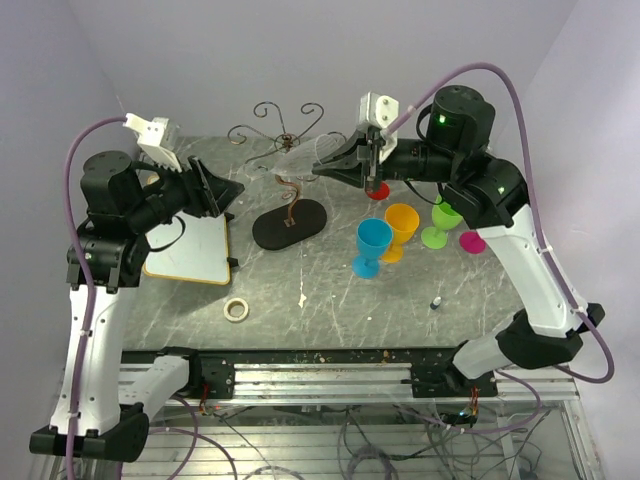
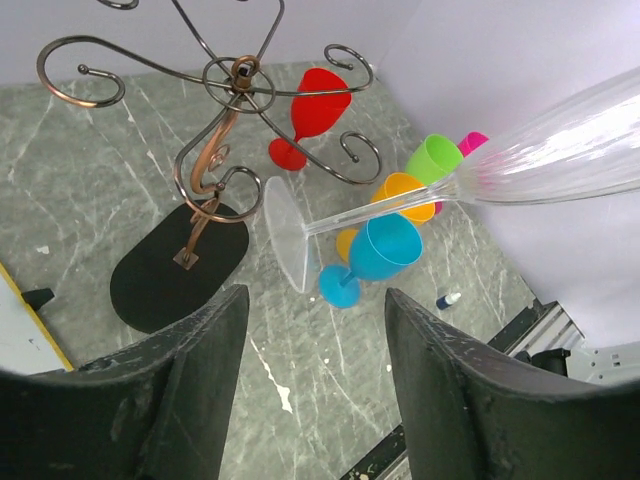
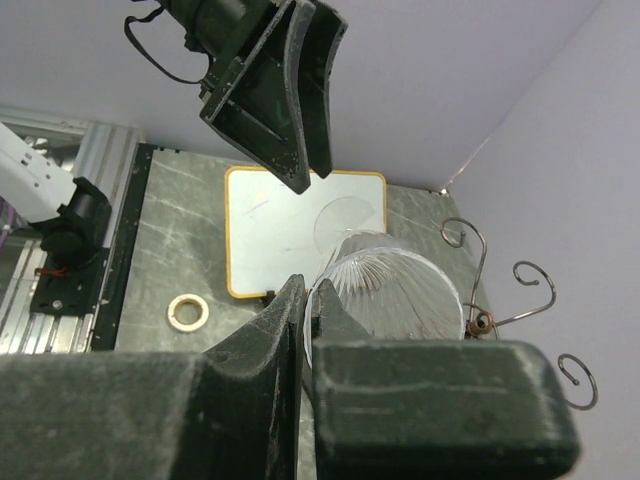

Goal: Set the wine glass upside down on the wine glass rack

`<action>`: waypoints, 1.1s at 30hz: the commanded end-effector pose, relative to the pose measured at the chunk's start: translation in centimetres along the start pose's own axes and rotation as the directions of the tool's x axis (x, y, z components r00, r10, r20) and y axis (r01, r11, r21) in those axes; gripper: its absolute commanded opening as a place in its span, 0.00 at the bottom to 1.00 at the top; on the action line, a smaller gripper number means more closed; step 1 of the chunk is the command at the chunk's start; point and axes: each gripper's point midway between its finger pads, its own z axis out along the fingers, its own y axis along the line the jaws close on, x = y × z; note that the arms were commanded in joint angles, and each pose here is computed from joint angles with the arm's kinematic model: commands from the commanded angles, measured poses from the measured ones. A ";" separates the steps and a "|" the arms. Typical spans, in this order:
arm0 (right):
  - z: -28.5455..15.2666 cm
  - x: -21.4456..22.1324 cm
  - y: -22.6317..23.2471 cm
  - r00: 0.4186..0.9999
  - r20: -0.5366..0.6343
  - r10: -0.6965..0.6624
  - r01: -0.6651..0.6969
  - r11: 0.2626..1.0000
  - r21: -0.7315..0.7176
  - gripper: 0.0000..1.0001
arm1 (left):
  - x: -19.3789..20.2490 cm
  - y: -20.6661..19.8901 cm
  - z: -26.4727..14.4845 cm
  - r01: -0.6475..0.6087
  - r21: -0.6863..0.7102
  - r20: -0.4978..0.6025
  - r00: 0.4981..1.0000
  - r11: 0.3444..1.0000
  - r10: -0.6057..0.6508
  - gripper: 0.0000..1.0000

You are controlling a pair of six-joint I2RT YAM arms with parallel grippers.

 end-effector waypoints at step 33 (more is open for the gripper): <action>-1.0 -1.8 1.0 0.998 0.065 -0.007 0.007 1.000 -0.004 0.00 | 0.7 -1.5 2.0 0.092 0.189 -0.035 0.996 0.978 -0.087 0.08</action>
